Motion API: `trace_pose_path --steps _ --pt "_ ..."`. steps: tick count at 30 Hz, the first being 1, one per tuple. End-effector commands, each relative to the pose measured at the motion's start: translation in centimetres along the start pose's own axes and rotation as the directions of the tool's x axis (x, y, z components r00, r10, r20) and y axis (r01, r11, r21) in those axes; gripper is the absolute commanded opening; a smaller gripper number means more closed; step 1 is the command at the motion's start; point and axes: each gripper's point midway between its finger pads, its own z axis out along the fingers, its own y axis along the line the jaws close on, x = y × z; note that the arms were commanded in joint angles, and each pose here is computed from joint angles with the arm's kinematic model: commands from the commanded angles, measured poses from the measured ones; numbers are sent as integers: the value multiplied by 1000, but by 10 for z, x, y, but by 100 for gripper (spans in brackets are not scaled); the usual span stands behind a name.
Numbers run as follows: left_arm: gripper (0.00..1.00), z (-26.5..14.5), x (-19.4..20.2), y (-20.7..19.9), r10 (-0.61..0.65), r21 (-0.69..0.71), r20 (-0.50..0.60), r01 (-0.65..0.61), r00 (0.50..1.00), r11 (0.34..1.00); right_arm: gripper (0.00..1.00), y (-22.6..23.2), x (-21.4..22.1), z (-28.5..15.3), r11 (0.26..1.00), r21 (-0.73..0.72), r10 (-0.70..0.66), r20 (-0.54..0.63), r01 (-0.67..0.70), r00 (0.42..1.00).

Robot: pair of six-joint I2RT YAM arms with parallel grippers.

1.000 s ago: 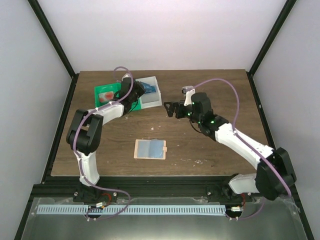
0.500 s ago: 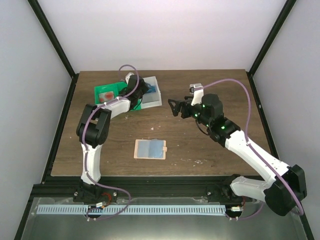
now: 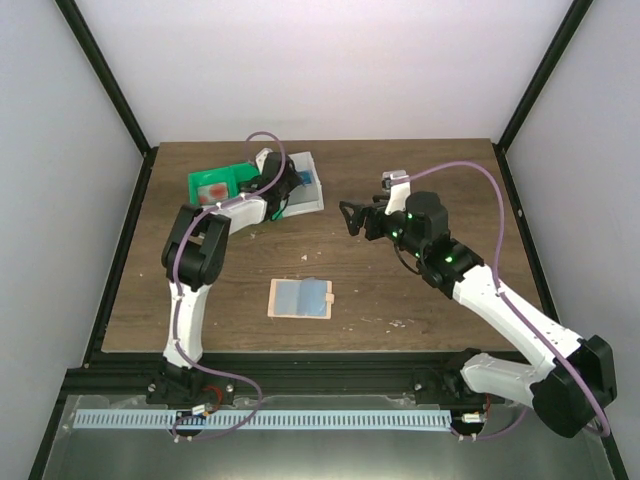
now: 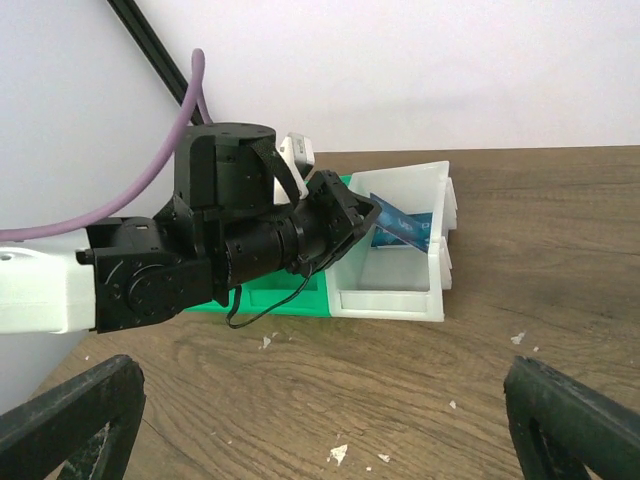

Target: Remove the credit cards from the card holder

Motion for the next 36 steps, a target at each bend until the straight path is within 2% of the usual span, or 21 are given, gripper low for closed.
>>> trace_pose_path --steps 1,7,16,20,26,28,30,33,36 --pt "9 7 -2 -3 19 -4 16 -19 1000 1000 100 1 -12 -7 1000 9 -4 37 4 999" --pt "0 11 -1 -4 31 -1 16 -31 999 1000 100 0 -13 -8 1000 13 -1 41 1 999" --pt "0 14 -4 -4 36 -8 33 -35 999 999 100 0 -10 -7 1000 6 7 38 -7 999" --pt "0 10 -3 -5 33 -4 20 -33 999 999 100 -19 8 4 997 74 30 5 -31 1000" --pt "0 -21 -4 -41 -31 155 -54 39 998 987 99 -44 22 40 994 76 81 -87 -75 993" --pt "0 -33 -13 -49 -17 161 -46 24 999 987 91 -47 22 54 996 54 71 -96 -66 993" --pt "0 -46 -23 -54 -6 161 -22 10 1000 987 72 -53 25 70 997 52 68 -100 -63 993" --pt "0 -60 -34 -52 10 156 -4 -10 1000 988 50 -60 36 100 997 44 74 -135 -68 988" --pt "0 -69 -37 -40 10 144 -21 -7 1000 989 47 -69 48 130 996 39 89 -146 -84 985"
